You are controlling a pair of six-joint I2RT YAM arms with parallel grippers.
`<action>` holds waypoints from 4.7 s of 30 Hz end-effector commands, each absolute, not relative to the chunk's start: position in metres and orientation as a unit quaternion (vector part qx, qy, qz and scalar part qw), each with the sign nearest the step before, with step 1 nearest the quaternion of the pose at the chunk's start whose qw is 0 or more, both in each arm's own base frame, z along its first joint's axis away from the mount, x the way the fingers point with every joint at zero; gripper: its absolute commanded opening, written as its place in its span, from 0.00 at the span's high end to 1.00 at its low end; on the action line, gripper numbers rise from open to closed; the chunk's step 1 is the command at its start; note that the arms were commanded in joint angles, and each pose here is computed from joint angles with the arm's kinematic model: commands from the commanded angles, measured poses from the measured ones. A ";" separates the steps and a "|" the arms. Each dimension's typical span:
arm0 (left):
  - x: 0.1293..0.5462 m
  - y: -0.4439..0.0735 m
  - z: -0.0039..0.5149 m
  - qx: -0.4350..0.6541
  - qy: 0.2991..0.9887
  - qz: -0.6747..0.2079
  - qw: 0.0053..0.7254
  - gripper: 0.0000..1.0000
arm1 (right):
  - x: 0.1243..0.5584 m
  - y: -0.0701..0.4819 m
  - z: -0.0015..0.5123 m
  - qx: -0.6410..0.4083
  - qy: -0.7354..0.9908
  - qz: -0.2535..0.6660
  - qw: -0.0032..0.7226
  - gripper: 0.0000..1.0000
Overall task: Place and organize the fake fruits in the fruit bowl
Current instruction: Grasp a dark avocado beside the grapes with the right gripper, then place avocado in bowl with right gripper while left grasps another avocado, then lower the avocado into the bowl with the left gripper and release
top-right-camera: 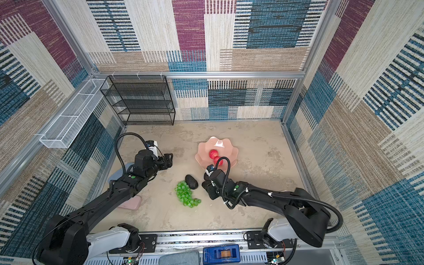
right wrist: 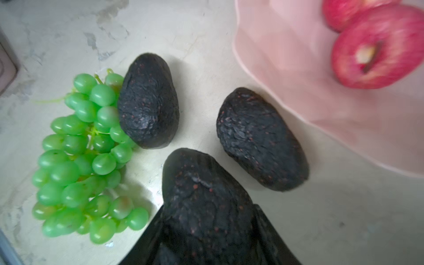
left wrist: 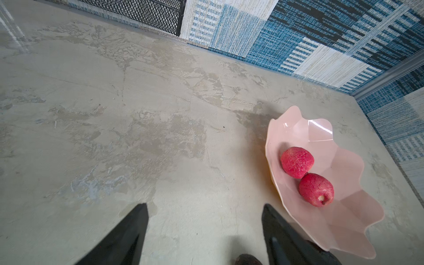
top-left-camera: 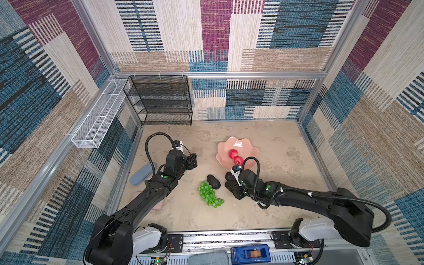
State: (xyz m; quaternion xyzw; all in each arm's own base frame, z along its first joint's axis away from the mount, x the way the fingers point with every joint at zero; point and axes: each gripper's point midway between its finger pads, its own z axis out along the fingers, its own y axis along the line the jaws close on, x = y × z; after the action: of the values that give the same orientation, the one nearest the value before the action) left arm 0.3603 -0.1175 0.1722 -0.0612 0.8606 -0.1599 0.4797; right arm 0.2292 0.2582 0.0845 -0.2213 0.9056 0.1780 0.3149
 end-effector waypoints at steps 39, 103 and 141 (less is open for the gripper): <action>0.285 -0.221 0.086 0.093 0.936 -0.219 0.258 0.25 | 0.457 0.180 0.118 0.014 0.886 0.131 0.445 0.29; 0.413 -0.328 0.108 0.096 0.933 -0.214 0.272 0.59 | 0.358 0.125 0.210 0.018 0.833 0.135 0.536 0.01; 0.369 -0.131 0.224 -0.061 0.836 -0.188 0.511 0.24 | 0.283 0.248 0.078 -0.186 0.895 0.197 0.353 0.19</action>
State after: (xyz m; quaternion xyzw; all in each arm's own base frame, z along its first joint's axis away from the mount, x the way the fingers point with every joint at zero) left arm 0.3714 -0.1393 0.2210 -0.0549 0.8407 -0.1985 0.5009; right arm 0.2794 0.2403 0.0737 -0.1824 0.9020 0.1896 0.3424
